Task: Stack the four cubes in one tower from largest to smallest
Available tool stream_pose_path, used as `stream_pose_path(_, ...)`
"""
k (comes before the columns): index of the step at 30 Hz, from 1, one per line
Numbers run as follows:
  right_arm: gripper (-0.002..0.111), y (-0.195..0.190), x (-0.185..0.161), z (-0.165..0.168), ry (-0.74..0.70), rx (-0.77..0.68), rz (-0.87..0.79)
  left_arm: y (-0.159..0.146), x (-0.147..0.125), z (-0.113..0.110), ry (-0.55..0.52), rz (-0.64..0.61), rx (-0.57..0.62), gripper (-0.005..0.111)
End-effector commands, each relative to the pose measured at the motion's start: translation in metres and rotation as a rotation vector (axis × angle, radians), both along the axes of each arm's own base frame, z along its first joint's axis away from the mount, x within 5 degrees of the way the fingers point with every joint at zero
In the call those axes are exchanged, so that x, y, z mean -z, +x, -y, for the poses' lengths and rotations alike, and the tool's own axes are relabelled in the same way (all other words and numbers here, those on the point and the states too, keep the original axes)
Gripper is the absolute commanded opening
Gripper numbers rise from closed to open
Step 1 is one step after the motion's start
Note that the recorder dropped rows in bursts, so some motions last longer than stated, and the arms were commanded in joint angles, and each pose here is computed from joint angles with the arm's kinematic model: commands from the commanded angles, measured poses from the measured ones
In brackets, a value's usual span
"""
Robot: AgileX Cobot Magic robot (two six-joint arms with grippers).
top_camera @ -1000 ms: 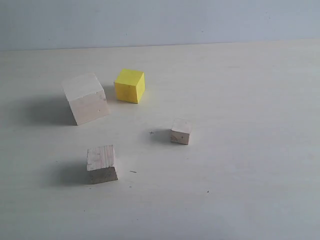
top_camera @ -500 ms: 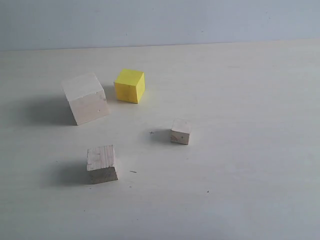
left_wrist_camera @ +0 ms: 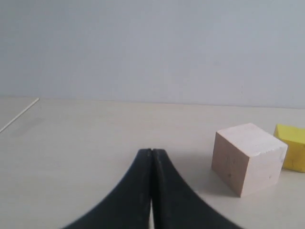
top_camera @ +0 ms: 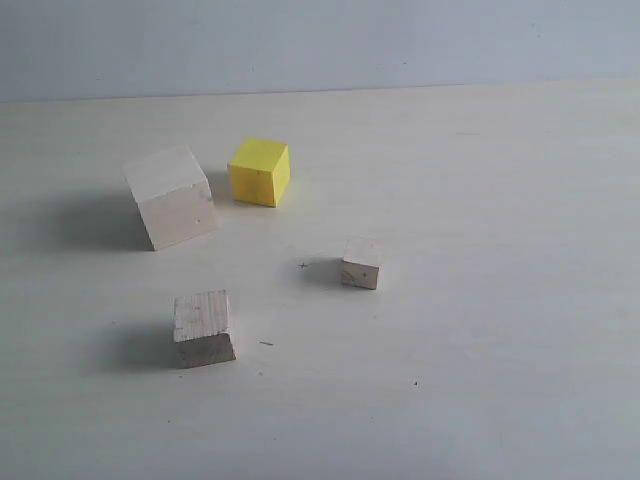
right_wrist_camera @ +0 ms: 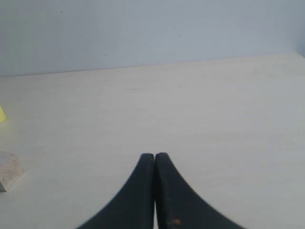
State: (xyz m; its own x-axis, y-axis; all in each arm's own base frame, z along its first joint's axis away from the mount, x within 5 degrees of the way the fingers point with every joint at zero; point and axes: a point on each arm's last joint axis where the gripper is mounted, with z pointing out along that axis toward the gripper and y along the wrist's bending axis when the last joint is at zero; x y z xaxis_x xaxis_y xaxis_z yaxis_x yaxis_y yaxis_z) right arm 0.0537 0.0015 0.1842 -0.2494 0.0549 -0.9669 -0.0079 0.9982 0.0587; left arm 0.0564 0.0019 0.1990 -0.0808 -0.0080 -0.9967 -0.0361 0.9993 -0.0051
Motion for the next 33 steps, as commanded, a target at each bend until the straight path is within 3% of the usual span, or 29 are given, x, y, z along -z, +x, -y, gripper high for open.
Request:
stream_pose_path(1, 0.0, -0.0001, 0.0013, -0.0002, -0.004, -0.005, 0.003, 0.0, -0.004, 0.0, -0.003, 0.056, 0.0, 0.0)
stream_pose_path(33, 0.0, 0.0, 0.0008, -0.0002, -0.005, -0.006, 0.009, 0.0001, -0.0052, -0.0001, 0.0, 0.069, -0.001, 0.0)
